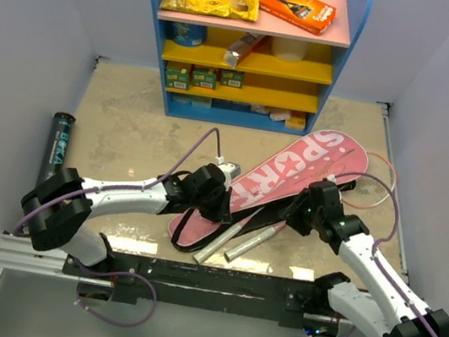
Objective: Pack up the badminton gear
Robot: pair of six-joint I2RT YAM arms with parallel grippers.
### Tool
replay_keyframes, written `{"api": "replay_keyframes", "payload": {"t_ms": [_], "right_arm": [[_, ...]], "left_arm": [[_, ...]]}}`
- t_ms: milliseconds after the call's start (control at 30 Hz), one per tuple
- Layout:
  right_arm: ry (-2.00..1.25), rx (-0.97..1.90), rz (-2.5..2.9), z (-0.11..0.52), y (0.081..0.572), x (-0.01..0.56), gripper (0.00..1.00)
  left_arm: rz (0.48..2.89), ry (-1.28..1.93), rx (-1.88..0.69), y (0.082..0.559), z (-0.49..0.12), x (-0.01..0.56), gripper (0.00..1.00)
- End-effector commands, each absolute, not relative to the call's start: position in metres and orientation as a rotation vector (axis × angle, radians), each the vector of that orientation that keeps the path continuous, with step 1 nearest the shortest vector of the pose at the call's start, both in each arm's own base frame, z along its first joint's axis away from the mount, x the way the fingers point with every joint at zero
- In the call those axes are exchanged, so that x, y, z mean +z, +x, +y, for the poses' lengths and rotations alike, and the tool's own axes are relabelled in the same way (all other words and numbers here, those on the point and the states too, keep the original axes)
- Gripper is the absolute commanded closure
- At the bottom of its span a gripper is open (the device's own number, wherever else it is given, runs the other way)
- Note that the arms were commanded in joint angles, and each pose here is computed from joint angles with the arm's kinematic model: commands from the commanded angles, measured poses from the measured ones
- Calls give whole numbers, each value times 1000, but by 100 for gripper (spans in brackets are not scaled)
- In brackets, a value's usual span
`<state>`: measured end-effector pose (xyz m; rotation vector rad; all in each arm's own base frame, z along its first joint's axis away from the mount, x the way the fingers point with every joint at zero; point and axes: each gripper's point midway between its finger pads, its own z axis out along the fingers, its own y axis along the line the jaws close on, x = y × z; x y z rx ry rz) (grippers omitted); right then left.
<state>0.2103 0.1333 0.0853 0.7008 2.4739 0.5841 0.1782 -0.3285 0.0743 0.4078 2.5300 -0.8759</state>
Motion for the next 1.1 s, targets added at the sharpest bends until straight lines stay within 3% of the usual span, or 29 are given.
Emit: {"api": "replay_keyframes", "payload": {"t_ms": [0,600,1067], "right_arm": [[701,487,2513,124,201,70,56],[709,949,2395,238,187,82,60],[739,984,2346,286,175,65,61]], "left_arm": [[2422,367,-967,196,-338,115,100],[2415,334,-996,199,-332,124,100],[2402,293,-1046,195,-330,130,100]]}}
